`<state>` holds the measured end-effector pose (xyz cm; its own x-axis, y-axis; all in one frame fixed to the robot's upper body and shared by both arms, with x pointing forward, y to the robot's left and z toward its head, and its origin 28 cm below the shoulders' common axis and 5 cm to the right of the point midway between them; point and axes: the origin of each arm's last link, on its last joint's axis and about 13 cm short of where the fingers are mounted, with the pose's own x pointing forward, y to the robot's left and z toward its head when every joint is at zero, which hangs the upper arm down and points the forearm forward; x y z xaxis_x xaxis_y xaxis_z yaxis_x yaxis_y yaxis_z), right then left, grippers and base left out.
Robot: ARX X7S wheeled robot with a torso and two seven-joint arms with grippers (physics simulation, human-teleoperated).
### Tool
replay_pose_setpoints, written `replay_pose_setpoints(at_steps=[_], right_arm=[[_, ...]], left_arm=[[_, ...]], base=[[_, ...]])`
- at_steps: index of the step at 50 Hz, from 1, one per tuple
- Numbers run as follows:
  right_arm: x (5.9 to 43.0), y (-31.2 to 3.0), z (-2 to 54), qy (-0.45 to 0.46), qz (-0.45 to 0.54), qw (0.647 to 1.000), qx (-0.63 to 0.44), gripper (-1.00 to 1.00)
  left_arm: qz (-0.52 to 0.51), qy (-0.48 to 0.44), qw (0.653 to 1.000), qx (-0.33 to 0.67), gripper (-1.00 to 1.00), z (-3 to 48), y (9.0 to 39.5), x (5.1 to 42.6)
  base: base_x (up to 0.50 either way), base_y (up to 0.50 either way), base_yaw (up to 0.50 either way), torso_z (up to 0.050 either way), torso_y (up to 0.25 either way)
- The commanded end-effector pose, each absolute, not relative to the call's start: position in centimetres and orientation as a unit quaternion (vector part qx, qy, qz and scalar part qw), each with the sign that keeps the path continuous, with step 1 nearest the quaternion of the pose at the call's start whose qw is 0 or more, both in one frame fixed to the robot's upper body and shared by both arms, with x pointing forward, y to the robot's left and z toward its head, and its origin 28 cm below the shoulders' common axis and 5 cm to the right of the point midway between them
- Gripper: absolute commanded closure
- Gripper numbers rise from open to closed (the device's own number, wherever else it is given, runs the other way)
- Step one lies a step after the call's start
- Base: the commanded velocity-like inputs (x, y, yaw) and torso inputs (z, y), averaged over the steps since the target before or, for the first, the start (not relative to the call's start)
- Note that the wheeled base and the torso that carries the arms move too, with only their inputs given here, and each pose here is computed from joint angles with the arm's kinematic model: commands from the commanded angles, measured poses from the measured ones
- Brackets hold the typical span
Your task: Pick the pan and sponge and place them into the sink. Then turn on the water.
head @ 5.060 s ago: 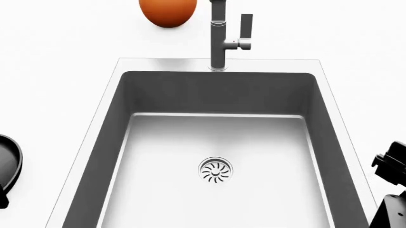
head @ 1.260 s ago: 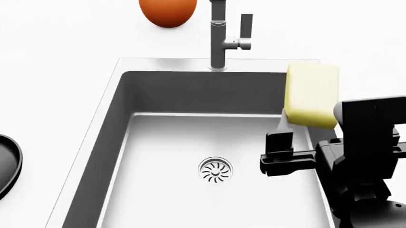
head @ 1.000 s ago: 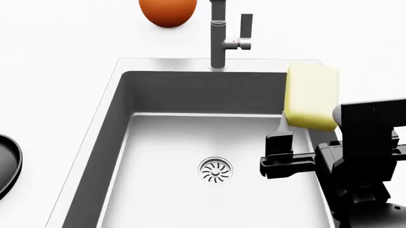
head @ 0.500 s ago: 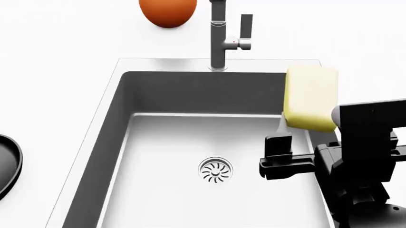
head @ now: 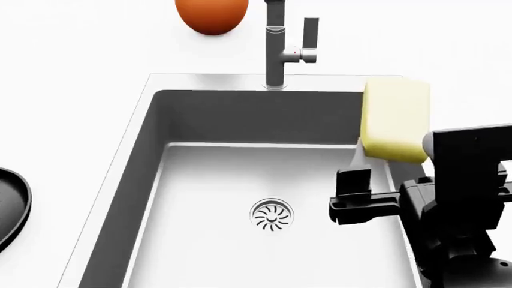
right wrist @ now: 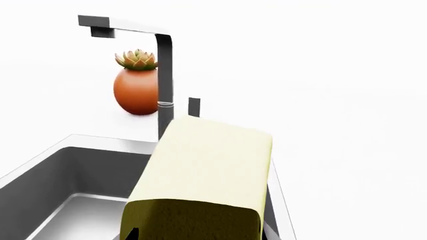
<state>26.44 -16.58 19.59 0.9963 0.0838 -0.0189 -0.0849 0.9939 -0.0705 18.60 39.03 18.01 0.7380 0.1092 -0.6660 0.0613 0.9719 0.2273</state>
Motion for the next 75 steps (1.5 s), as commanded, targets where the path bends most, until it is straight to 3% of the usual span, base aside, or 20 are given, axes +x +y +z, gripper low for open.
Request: replay_pose_setpoints(at_steps=[1,13,46,75], right_arm=[[26.3,-17.0,20.2,-0.013,0.034,0.998,-0.042,1.0],[26.1,-17.4,20.5,-0.013,0.025,0.999,-0.036,1.0],[23.1,-19.3,18.8,0.001,0.005,1.0,-0.001,1.0],[21.4,-20.4,20.7,-0.013,0.001,1.0,-0.017,1.0]], left_arm=[[0.021,0.31,0.941,0.135,1.0,19.8,38.2,19.4],[-0.004,0.275,0.947,0.167,1.0,21.8,36.7,20.2],[-0.181,0.182,0.943,0.21,1.0,26.0,27.3,26.8],[-0.293,0.193,0.913,0.207,1.0,24.1,19.3,33.6]], base=[[0.0,0.0,0.0,0.0,0.0],[0.0,0.0,0.0,0.0,0.001],[0.0,0.0,0.0,0.0,0.003],[0.0,0.0,0.0,0.0,0.003]])
